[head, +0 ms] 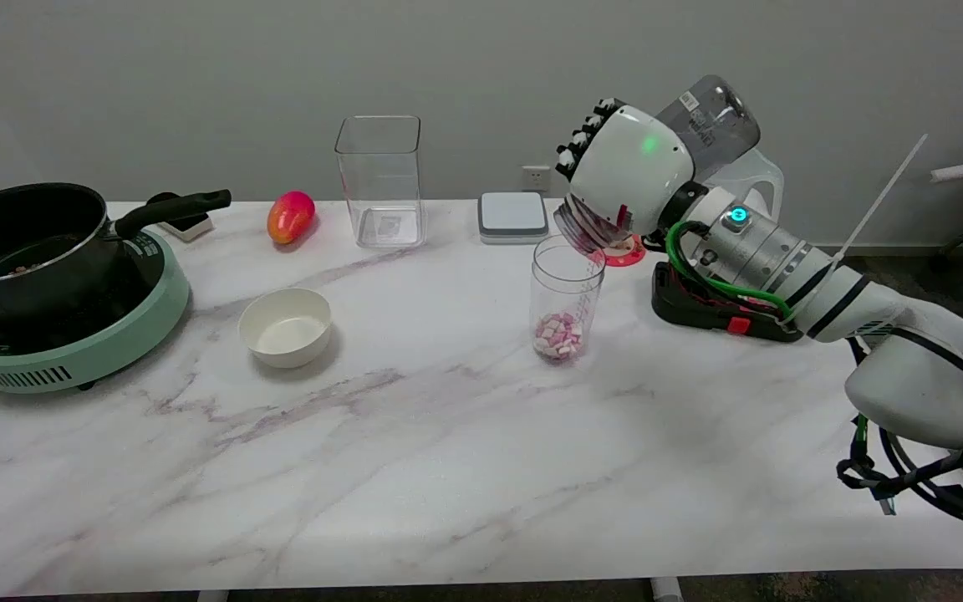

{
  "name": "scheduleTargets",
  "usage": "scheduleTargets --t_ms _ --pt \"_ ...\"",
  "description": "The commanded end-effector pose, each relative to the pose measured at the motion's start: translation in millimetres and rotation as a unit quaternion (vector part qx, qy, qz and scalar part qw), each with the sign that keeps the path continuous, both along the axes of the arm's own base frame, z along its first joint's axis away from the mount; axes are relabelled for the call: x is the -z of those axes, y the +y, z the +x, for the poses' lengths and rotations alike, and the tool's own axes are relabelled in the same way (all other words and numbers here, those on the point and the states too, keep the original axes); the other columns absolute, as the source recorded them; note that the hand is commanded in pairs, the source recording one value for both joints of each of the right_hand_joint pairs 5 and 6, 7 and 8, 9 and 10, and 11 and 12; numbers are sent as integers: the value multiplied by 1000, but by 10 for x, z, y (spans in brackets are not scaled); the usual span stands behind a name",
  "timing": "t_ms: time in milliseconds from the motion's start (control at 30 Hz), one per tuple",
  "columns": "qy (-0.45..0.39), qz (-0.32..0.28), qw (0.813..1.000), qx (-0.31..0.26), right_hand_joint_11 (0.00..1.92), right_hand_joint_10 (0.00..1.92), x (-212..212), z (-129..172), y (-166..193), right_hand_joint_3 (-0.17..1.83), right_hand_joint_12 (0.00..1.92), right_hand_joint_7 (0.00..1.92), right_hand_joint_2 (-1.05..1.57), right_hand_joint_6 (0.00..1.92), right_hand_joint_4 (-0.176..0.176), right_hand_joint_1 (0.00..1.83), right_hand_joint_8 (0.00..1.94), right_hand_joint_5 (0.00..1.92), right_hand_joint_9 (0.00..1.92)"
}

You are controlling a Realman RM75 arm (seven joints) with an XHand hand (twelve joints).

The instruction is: Place the bottle onto the table.

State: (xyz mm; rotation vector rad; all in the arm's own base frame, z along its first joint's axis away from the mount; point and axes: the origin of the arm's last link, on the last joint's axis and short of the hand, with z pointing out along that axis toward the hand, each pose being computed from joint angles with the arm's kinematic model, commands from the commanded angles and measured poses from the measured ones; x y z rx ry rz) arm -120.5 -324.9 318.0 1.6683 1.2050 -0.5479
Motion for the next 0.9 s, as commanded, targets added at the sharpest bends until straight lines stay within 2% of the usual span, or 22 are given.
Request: scheduleTargets --t_ms 33,267,467,600,733,800,833,900 --pt "-15 -4 1000 -15 1270 1488 -57 55 27 396 1270 1643 1255 1693 0 1295 1643 1693 1488" --pt "-111 -19 992 -58 1255 1469 -261 219 158 463 1255 1617 1152 1647 0 1335 1617 1647 1469" --pt "-206 -42 973 -89 1220 1436 -501 238 352 665 1220 1577 949 1561 0 1405 1577 1561 1436" --pt "-317 -58 940 -109 1216 1431 -668 121 541 806 1216 1566 828 1533 0 1443 1566 1533 1431" --pt "-378 -70 910 -157 1213 1439 -696 6 779 887 1213 1558 762 1485 0 1467 1558 1485 1439" --pt "-417 -71 887 -188 1220 1449 -679 -49 938 932 1220 1556 735 1474 0 1487 1556 1474 1449" --pt "-429 -70 880 -193 1221 1452 -662 -73 979 956 1221 1554 722 1462 0 1493 1554 1462 1452" --pt "-481 -66 852 -196 1223 1456 -546 -187 1080 1015 1223 1549 692 1432 0 1502 1549 1432 1456"
